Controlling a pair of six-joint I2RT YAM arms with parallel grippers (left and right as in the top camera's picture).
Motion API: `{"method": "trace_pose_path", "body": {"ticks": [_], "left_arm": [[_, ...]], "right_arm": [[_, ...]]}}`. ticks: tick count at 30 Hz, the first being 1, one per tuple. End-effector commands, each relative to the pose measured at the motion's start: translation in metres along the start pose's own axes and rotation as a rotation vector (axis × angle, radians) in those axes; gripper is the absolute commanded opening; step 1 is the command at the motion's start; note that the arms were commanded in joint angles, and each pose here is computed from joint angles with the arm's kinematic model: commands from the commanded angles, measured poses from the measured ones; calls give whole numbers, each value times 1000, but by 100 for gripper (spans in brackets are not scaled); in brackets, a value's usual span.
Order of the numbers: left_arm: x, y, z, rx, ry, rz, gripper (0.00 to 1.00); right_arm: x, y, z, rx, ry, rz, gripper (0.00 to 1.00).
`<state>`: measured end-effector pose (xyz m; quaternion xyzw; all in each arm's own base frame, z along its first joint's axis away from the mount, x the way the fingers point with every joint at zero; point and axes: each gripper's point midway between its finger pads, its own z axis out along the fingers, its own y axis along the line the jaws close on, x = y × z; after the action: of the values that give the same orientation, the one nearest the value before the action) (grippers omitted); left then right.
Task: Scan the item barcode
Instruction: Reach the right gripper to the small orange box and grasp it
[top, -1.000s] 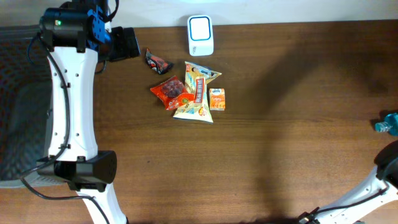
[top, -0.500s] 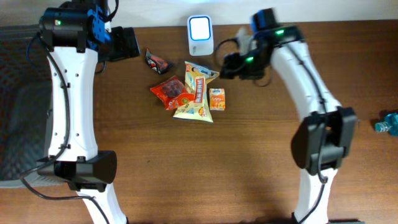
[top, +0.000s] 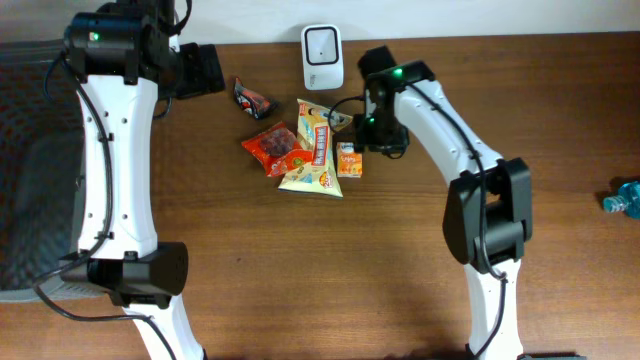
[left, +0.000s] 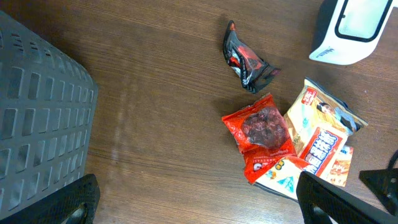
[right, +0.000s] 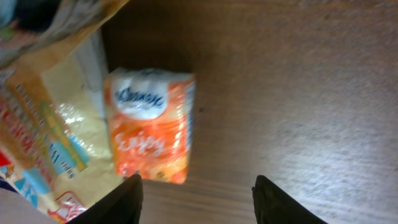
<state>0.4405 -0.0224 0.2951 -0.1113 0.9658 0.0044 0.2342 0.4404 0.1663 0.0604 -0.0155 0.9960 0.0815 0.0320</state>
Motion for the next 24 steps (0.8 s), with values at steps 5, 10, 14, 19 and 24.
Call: {"method": "trace_pose_path", "body": {"ticks": [5, 10, 14, 19, 24], "left_arm": [[1, -1, 1, 6, 5, -6, 99], [1, -1, 1, 6, 5, -5, 99], [1, -1, 1, 6, 5, -6, 99], [1, -1, 1, 6, 5, -5, 99], [1, -1, 1, 6, 5, -5, 99]], "right_arm": [[1, 7, 49, -88, -26, 54, 55], [6, 12, 78, -159, -42, 67, 35], [12, 11, 79, -162, -18, 73, 4], [16, 35, 20, -716, 83, 38, 4], [24, 11, -14, -929, 72, -7, 4]]}}
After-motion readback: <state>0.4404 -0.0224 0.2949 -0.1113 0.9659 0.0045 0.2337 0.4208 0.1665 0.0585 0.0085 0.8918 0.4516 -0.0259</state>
